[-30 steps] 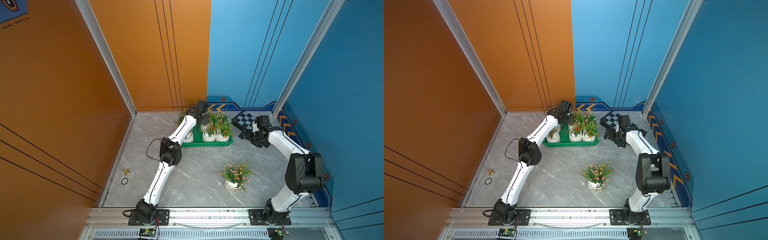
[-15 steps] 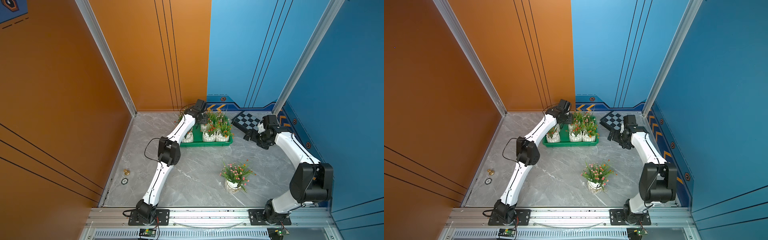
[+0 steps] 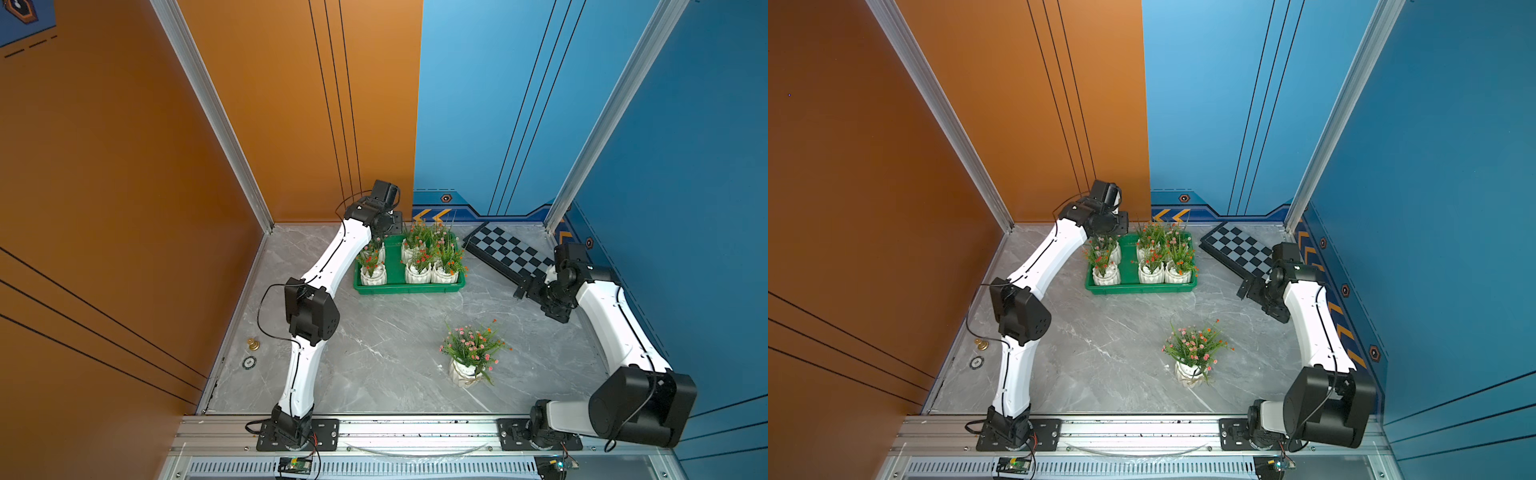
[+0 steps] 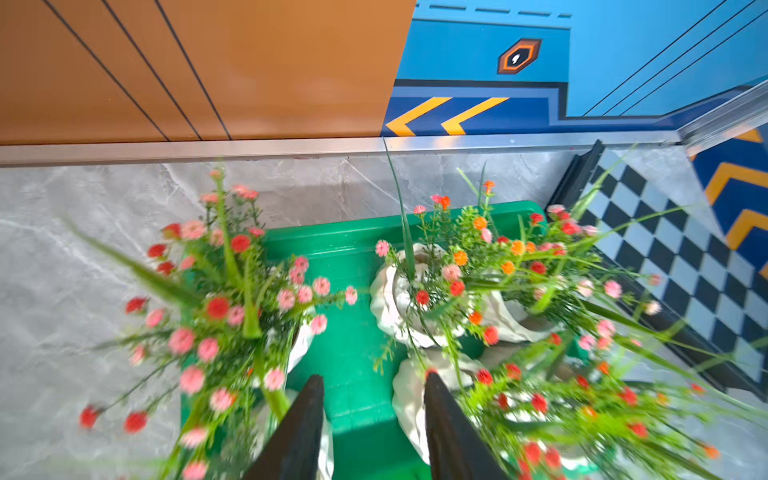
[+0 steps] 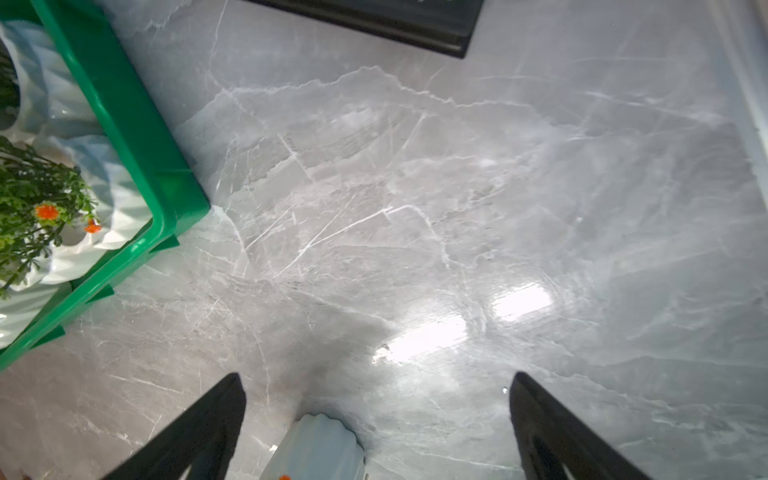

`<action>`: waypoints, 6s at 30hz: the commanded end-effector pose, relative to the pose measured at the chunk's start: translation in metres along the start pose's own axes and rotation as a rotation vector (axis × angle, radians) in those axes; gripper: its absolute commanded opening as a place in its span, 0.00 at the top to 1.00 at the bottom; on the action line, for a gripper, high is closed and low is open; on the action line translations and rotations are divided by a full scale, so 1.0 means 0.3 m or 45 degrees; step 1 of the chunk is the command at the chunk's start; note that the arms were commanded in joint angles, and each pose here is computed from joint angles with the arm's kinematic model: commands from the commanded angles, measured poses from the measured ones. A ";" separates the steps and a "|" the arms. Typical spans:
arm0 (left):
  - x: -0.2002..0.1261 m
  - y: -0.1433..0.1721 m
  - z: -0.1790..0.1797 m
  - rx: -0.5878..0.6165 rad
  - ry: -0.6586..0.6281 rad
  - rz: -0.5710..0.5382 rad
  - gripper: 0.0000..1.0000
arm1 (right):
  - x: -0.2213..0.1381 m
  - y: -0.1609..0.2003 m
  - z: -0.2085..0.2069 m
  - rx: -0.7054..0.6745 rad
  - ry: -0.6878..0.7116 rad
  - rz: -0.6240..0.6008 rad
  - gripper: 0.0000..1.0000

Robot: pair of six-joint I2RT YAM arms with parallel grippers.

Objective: Put the potted gypsophila into the storage box
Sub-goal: Place the baby's breath potted plant at the storage box, then pick up the baby's breath potted plant from the center of the board, then place the baby's breath potted plant at the storage box.

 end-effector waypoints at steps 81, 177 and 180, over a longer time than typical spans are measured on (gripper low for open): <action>-0.367 0.305 0.086 -0.144 -0.048 0.090 0.50 | 0.154 0.600 0.079 -0.540 0.117 0.334 0.88; -0.418 0.439 0.428 -0.387 -0.166 0.148 0.50 | 0.299 0.247 1.262 -0.639 -0.592 0.101 0.95; -0.418 0.439 0.426 -0.386 -0.165 0.148 0.50 | 0.309 0.251 1.253 -0.660 -0.561 0.084 0.95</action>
Point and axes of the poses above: each gripper's point midway between its finger pads, its own x axis out along the fingers, its own z axis along the line the jaws close on, y = z × x, the point moved 3 cm from there along -x, back along the fingers, and after that the axes turned 13 degrees about x, right-handed, at the moved point
